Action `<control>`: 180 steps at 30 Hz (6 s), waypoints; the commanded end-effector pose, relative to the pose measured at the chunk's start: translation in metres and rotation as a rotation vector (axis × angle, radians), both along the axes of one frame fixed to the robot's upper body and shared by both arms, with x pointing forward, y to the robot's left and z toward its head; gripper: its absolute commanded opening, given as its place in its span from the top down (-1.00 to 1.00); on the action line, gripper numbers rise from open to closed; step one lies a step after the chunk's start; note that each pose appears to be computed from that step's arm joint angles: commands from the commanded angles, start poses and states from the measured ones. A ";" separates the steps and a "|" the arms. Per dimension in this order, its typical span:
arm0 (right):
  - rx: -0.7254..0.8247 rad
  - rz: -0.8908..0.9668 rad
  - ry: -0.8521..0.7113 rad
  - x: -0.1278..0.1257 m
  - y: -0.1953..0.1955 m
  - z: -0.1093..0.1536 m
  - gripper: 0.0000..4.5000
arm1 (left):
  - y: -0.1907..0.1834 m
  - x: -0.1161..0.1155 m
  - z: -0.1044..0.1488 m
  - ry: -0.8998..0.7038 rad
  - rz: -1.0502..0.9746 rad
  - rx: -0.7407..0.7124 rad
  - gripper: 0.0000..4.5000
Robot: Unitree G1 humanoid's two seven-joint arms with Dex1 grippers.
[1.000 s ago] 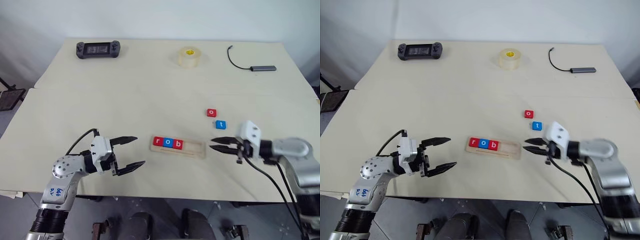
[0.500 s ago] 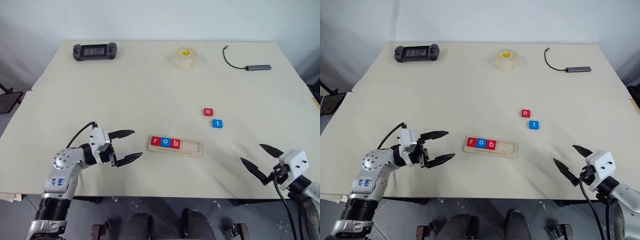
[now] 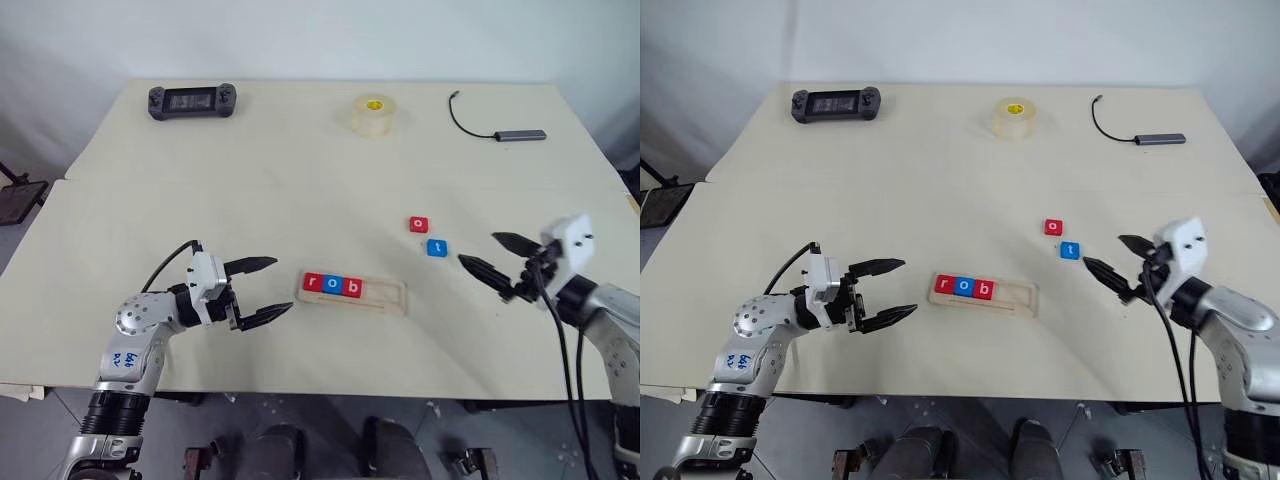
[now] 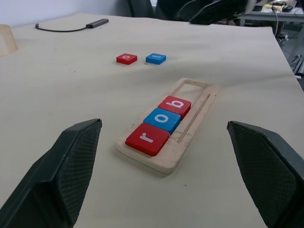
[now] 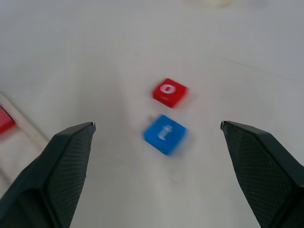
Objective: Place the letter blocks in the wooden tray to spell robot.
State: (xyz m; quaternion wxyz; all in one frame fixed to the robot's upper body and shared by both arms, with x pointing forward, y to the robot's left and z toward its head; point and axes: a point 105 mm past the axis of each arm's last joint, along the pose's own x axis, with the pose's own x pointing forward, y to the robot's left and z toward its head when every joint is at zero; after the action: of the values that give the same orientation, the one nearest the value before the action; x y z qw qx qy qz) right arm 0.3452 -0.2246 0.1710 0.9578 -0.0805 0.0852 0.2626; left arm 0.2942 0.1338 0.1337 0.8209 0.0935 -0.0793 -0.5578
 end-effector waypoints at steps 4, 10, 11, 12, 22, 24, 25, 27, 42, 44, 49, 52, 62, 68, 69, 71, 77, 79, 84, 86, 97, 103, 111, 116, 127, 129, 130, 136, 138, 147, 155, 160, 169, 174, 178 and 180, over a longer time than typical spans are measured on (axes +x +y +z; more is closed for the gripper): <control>-0.069 -0.056 0.049 0.015 0.001 0.004 -0.97 | -0.005 -0.001 0.007 -0.058 0.003 0.001 -1.00; -0.087 -0.055 0.059 0.016 0.002 0.004 -0.97 | -0.003 -0.004 0.006 -0.057 0.014 0.002 -1.00; -0.084 -0.056 0.063 0.017 0.002 0.004 -0.97 | -0.002 -0.004 0.006 -0.057 0.016 0.003 -1.00; -0.081 -0.058 0.065 0.017 0.002 0.004 -0.97 | -0.002 -0.004 0.006 -0.057 0.016 0.003 -1.00; -0.002 -0.319 0.171 0.068 0.026 -0.004 -0.97 | -0.004 -0.004 0.007 -0.061 0.025 -0.005 -1.00; -0.010 -0.374 0.171 0.077 0.029 -0.008 -0.97 | -0.004 -0.004 0.007 -0.060 0.031 -0.007 -1.00; -0.011 -0.397 0.170 0.080 0.030 -0.010 -0.97 | -0.004 -0.005 0.006 -0.060 0.031 -0.006 -1.00; 0.020 -0.436 0.180 0.086 0.034 -0.013 -0.97 | -0.003 -0.007 0.006 -0.060 0.037 -0.007 -1.00; 0.039 -0.480 0.243 0.078 0.059 -0.027 0.33 | 0.002 -0.009 0.007 -0.065 0.066 -0.008 -1.00; 0.057 -0.473 0.235 0.078 0.060 -0.025 0.35 | 0.001 -0.008 0.007 -0.064 0.064 -0.007 -1.00; 0.111 -0.454 0.162 0.079 0.055 -0.003 0.35 | -0.003 -0.006 0.008 -0.064 0.045 -0.009 -1.00; 0.117 -0.450 0.124 0.076 0.049 0.013 0.35 | -0.005 -0.004 0.008 -0.060 0.035 -0.009 -1.00; 0.073 -0.429 0.195 0.017 0.030 0.005 0.35 | -0.010 -0.002 0.003 -0.032 -0.022 -0.008 -1.00; 0.057 -0.404 0.305 -0.032 0.045 -0.027 0.35 | -0.013 -0.001 0.002 -0.016 -0.066 0.000 -1.00; 0.055 -0.403 0.316 -0.037 0.047 -0.030 0.35 | -0.014 0.000 0.002 -0.015 -0.070 0.001 -1.00; 0.054 -0.418 0.338 -0.044 0.047 -0.037 0.35 | -0.014 0.000 0.003 -0.014 -0.078 0.005 -1.00; 0.033 -0.463 0.342 -0.048 0.040 -0.042 0.02 | -0.012 0.002 0.004 -0.015 -0.084 0.013 -1.00; 0.032 -0.465 0.333 -0.047 0.038 -0.040 -0.25 | -0.012 0.002 0.004 -0.016 -0.084 0.013 -1.00; -0.001 -0.212 0.273 -0.039 0.036 -0.023 -0.85 | -0.009 0.001 0.005 -0.024 -0.069 0.011 -1.00; -0.073 -0.076 0.222 -0.039 0.031 -0.017 -0.85 | -0.008 0.000 0.005 -0.026 -0.065 0.012 -1.00; -0.471 0.639 0.080 -0.045 -0.001 -0.032 -0.85 | -0.006 -0.007 0.009 -0.049 -0.088 0.028 -1.00; -0.511 0.701 0.092 -0.023 -0.002 -0.048 -0.85 | -0.008 -0.012 0.010 -0.052 -0.092 0.027 -1.00; -0.463 0.733 0.105 -0.014 0.006 -0.054 -0.57 | -0.007 -0.016 0.010 -0.047 -0.081 0.026 -1.00; -0.417 0.784 0.105 -0.021 0.008 -0.048 0.15 | -0.008 -0.015 0.010 -0.046 -0.078 0.025 -1.00; -0.361 0.845 0.029 -0.024 0.058 -0.006 0.36 | -0.008 -0.015 0.009 -0.047 -0.069 0.023 -1.00; -0.381 0.806 0.058 -0.019 0.075 -0.012 0.36 | -0.008 -0.016 0.008 -0.044 -0.065 0.019 -1.00; -0.399 0.789 0.075 -0.017 0.081 -0.016 0.36 | -0.009 -0.016 0.008 -0.043 -0.063 0.018 -1.00; -0.425 0.768 0.087 -0.016 0.099 -0.028 0.36 | -0.010 -0.016 0.008 -0.043 -0.054 0.011 -1.00; -0.410 0.760 0.084 -0.014 0.103 -0.028 0.36 | -0.010 -0.016 0.008 -0.044 -0.052 0.010 -1.00; -0.376 0.787 0.103 -0.021 0.113 -0.028 0.36 | -0.009 -0.016 0.008 -0.048 -0.038 0.008 -1.00; -0.373 0.800 0.104 -0.025 0.111 -0.025 -0.91 | -0.009 -0.015 0.009 -0.050 -0.035 0.004 -1.00; -0.377 0.747 0.073 -0.023 0.099 -0.019 -0.98 | -0.010 -0.015 0.009 -0.050 -0.037 0.003 -1.00; -0.278 0.545 -0.028 -0.040 0.039 -0.007 -0.98 | -0.008 -0.016 0.006 -0.037 -0.034 0.006 -1.00; -0.258 0.514 0.016 -0.053 0.029 -0.025 -0.72 | -0.009 -0.013 0.004 -0.024 -0.045 0.008 -1.00; -0.284 0.530 0.036 -0.048 0.040 -0.032 -0.12 | -0.011 -0.009 0.007 -0.029 -0.068 0.015 -1.00; -0.294 0.548 0.041 -0.044 0.047 -0.033 0.17 | -0.012 -0.008 0.008 -0.032 -0.072 0.016 -1.00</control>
State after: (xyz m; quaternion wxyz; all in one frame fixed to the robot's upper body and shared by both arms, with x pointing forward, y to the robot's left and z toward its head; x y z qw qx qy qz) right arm 0.3001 -0.1850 0.1301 0.8320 -0.2195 0.1317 0.4922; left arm 0.2867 0.1224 0.1389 0.8017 0.1048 -0.0843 -0.5824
